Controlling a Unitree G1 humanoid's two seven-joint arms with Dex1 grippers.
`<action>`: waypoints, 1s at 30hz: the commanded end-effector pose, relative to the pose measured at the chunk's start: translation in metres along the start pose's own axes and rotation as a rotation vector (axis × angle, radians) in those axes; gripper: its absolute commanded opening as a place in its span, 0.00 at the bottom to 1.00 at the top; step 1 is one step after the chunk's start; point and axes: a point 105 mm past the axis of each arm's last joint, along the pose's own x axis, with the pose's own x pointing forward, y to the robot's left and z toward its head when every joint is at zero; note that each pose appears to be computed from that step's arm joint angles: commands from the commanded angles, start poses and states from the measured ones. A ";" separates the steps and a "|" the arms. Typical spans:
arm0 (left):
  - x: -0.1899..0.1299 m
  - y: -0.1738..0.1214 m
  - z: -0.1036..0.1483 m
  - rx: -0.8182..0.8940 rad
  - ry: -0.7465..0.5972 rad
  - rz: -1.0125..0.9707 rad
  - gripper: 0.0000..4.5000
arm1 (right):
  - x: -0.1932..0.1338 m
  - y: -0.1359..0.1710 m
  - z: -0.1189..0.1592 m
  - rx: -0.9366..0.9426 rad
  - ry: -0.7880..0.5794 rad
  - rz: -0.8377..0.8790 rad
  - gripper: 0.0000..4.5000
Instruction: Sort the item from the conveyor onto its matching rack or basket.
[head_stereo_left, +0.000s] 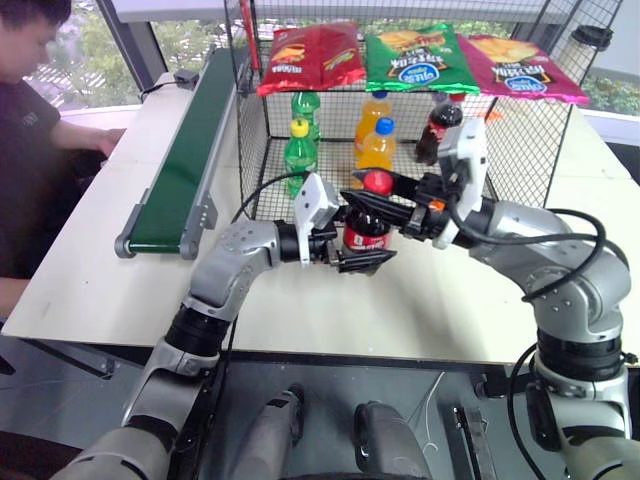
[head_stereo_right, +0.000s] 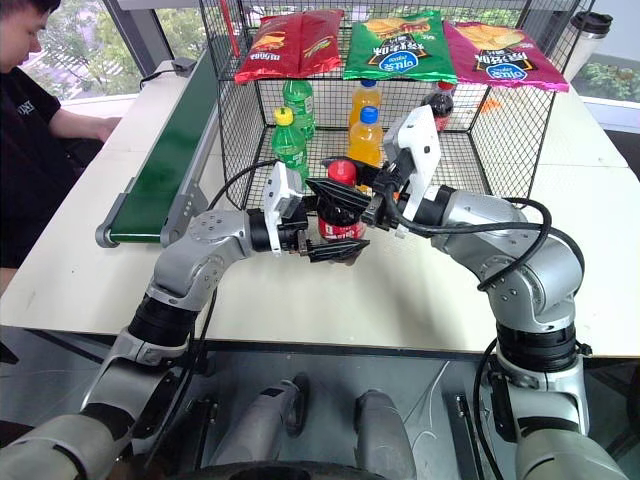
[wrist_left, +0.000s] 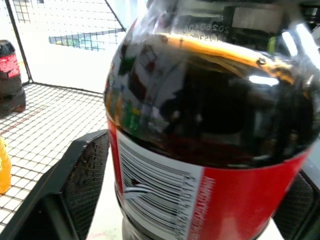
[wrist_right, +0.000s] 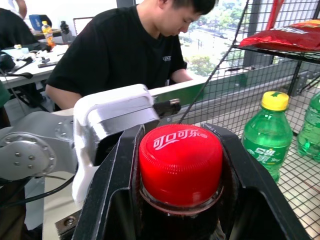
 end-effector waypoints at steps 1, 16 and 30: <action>-0.012 0.001 0.012 0.059 -0.011 0.015 0.99 | -0.004 -0.009 0.022 -0.067 -0.076 -0.056 0.27; -0.048 0.014 0.019 0.104 -0.036 0.253 0.99 | -0.047 -0.139 0.002 -0.065 -0.110 -0.678 0.27; -0.052 0.030 0.013 0.064 -0.098 0.479 0.99 | -0.051 -0.192 0.000 -0.065 -0.169 -0.881 0.27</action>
